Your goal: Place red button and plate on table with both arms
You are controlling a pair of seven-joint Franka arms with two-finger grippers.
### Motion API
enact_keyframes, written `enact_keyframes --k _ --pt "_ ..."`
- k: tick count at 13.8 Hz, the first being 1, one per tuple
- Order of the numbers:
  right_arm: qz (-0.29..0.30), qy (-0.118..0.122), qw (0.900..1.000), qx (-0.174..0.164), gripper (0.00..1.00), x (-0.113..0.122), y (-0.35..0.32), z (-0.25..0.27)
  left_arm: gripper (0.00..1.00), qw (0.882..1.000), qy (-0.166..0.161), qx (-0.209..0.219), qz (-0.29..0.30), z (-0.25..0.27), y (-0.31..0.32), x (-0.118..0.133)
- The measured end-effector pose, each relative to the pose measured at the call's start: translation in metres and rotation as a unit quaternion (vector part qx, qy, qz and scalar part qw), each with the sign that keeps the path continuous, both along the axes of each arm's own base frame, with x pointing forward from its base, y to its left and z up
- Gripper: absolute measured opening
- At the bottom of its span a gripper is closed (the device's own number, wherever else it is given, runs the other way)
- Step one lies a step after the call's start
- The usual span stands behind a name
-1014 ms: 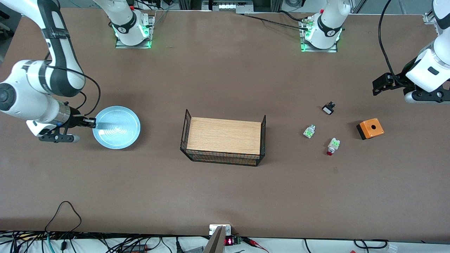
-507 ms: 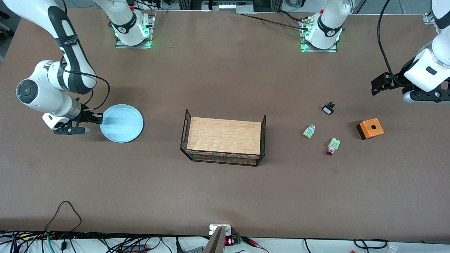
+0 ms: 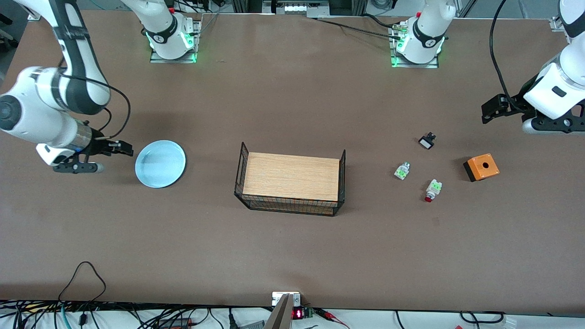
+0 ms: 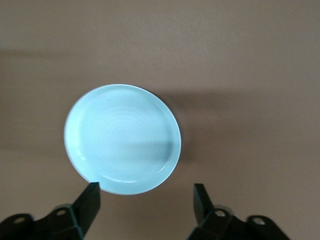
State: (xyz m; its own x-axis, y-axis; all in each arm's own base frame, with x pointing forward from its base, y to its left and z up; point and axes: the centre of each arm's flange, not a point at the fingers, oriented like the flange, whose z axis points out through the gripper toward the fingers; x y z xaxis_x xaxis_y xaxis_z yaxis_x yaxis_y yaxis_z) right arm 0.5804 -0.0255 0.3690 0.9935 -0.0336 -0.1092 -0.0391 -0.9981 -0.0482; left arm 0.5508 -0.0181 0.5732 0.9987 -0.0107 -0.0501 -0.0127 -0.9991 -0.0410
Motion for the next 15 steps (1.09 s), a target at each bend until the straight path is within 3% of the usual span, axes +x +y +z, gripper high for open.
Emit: enact_keyframes --k 1,5,9,15 --pt "-0.003 -0.005 1.0 0.0 1.0 0.007 0.01 0.029 1.0 1.0 0.0 0.0 0.0 0.0 0.0 0.0" --pt "0.013 -0.014 1.0 -0.003 1.0 0.019 0.045 0.11 1.0 1.0 0.0 0.0 0.0 0.0 0.0 0.0" --pt "0.019 -0.018 0.999 -0.039 1.0 0.02 0.035 0.182 1.0 1.0 0.0 0.0 0.0 0.0 0.0 0.0" --pt "-0.024 -0.004 0.999 -0.043 1.0 0.015 -0.017 0.192 1.0 1.0 0.0 0.0 0.001 0.0 0.001 0.0"
